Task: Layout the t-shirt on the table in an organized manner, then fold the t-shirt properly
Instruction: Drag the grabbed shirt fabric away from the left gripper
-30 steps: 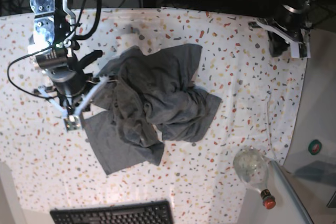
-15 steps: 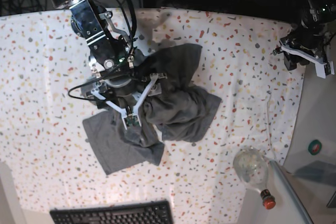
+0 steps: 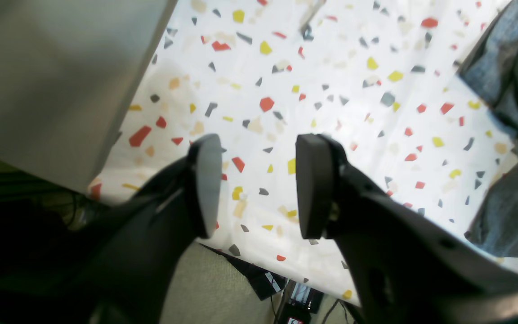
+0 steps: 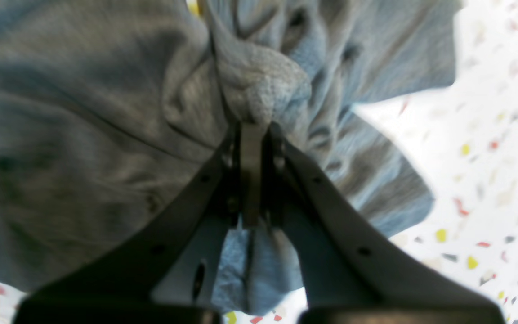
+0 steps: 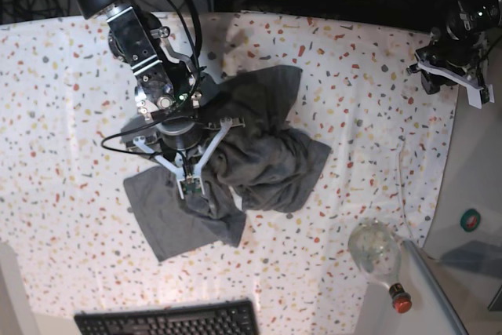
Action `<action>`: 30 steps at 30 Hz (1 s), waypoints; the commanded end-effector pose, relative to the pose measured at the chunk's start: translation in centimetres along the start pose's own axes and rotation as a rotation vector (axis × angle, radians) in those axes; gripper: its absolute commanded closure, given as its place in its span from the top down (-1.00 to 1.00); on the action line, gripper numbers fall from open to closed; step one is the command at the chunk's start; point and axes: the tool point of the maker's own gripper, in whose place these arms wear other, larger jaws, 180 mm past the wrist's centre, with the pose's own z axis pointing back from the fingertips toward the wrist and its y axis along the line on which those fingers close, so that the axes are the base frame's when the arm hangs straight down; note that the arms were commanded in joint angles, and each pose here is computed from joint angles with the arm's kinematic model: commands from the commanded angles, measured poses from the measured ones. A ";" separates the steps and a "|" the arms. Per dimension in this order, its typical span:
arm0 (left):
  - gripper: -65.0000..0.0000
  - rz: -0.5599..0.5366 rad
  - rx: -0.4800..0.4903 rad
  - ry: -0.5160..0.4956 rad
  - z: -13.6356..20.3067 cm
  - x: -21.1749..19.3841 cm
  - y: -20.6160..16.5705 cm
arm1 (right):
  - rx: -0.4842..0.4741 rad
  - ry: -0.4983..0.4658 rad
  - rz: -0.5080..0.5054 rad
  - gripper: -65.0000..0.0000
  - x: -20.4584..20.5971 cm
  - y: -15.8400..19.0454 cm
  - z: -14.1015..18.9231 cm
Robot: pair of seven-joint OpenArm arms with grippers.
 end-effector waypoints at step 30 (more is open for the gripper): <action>-0.22 -0.081 -0.067 -0.004 -1.6 0.0 -1.9 | -0.480 -0.118 -0.569 0.80 -7.1 -28.3 10.5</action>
